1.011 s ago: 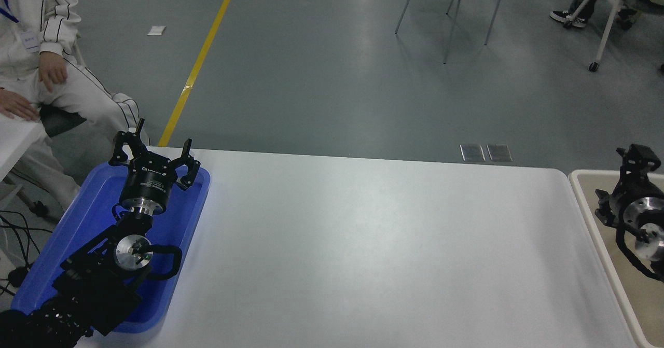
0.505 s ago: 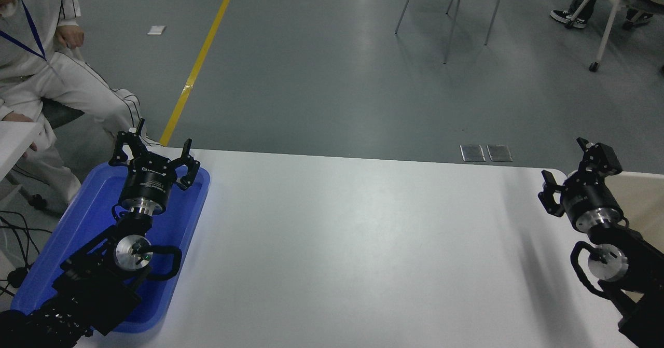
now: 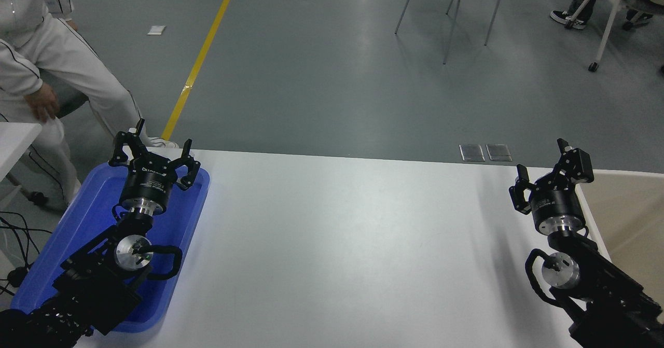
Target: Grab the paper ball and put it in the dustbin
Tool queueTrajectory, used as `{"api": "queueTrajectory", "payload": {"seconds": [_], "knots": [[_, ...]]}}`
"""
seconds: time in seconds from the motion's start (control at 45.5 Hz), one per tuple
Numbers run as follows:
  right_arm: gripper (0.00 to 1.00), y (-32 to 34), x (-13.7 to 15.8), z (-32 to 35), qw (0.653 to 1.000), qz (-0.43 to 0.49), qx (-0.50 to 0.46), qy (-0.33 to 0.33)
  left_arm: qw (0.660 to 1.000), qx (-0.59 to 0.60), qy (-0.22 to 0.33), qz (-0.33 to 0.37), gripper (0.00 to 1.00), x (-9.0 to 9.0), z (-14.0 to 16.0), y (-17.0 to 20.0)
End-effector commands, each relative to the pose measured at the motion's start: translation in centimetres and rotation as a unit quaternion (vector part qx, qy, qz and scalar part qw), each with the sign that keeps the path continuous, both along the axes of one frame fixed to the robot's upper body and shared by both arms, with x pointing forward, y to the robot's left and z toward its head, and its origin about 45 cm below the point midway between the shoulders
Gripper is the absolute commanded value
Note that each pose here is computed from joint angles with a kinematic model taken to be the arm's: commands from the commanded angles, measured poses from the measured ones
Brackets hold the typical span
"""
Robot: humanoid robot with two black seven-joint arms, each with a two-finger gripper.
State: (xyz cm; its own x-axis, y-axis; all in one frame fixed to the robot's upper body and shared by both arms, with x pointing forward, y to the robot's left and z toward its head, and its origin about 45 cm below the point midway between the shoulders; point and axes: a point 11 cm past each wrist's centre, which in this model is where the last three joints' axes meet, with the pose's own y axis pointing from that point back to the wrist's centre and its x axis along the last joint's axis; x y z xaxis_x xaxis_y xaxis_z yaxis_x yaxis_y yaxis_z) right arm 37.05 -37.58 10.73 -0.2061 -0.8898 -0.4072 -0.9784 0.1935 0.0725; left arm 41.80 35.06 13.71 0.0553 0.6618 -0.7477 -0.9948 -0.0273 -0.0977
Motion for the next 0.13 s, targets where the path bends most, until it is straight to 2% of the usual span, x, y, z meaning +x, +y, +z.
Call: {"api": "queueTrajectory", "payload": {"seconds": [0.0, 0.11], "knots": [[1.00, 0.01, -0.16, -0.16, 1.000, -0.003, -0.002, -0.001, 1.000, 0.000, 0.000, 0.000, 1.00, 0.00, 0.00, -0.01], [1.00, -0.19, -0.36, -0.40, 1.000, -0.004, -0.004, 0.003, 1.000, 0.000, 0.000, 0.000, 1.00, 0.00, -0.01, -0.03]]}}
